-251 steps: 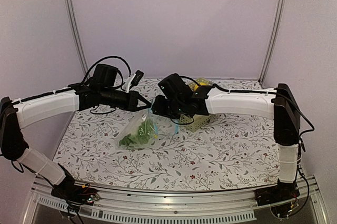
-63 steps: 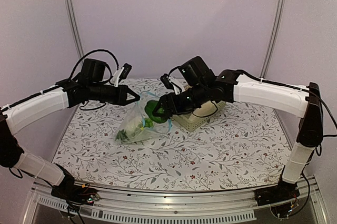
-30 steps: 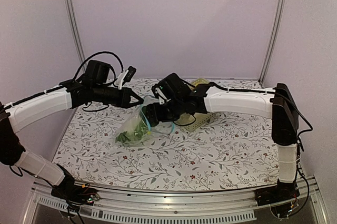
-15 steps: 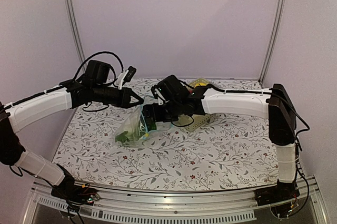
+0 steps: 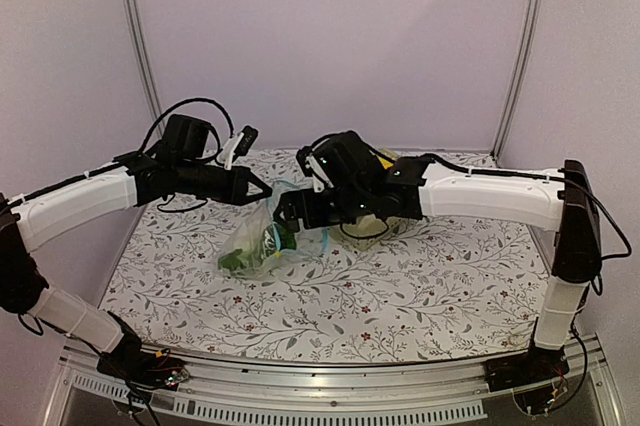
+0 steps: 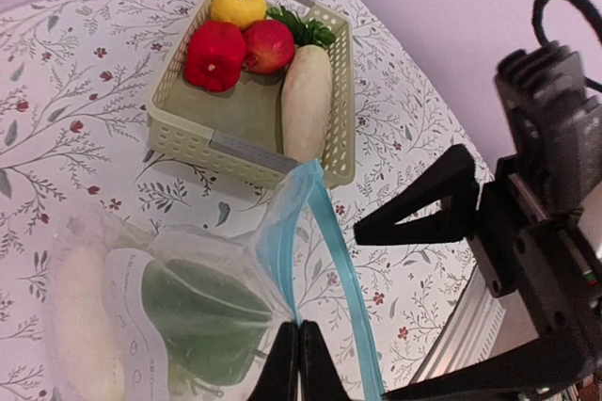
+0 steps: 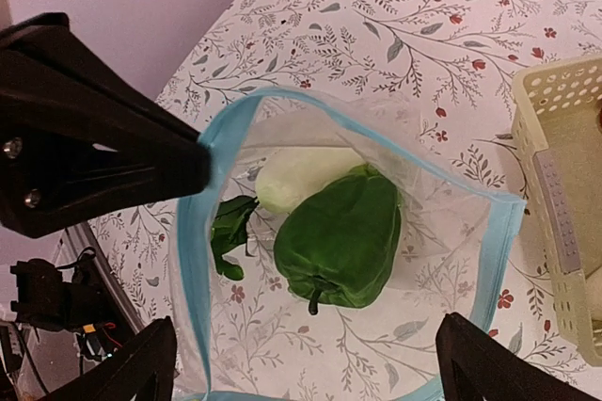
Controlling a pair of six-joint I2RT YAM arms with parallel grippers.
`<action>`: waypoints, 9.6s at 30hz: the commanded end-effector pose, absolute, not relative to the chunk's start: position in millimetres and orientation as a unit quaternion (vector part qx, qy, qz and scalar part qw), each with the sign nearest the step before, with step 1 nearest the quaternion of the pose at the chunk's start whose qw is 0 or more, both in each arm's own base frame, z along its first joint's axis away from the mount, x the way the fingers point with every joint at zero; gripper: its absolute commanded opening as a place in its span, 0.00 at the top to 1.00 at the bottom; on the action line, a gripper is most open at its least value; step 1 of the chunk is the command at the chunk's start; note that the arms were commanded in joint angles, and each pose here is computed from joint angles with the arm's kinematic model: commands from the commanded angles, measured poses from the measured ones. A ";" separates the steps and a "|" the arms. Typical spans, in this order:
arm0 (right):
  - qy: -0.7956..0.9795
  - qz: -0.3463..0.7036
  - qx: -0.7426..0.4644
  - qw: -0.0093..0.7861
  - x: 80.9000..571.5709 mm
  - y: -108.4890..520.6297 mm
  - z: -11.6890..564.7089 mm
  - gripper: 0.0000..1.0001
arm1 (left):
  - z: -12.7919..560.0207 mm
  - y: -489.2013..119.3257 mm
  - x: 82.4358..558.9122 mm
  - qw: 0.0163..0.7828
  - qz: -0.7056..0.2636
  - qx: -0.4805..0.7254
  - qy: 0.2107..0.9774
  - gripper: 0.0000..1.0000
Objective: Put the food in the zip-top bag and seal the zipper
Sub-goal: Place the fake vegetable in the zipper food storage bag, then pick up the fake vegetable from the bin, then place the fake vegetable in the zipper food storage bag, then pick up the fake fruit from the bin, then place the fake fruit in the zipper food storage bag.
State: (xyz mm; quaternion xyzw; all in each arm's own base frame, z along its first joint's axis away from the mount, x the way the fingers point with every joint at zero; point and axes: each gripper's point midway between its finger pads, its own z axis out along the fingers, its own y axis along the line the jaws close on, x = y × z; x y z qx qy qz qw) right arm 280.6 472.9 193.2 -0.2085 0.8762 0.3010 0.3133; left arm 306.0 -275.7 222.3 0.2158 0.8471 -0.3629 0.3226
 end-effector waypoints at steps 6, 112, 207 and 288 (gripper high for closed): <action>0.867 0.280 -0.195 0.362 269.5 423.1 245.7 0.03 | 221.5 -264.2 316.0 0.337 -0.343 0.195 0.855 1.00; 0.955 0.062 -0.009 0.289 398.6 216.2 142.6 0.43 | 233.6 -259.6 313.6 0.357 -0.340 0.199 0.847 1.00; 0.970 0.033 -0.057 0.235 431.6 277.2 55.2 0.31 | 235.0 -266.1 309.3 0.353 -0.355 0.211 0.839 1.00; 0.837 0.362 -0.303 0.278 273.2 489.1 201.8 0.40 | 242.3 -282.4 294.9 0.350 -0.381 0.245 0.820 1.00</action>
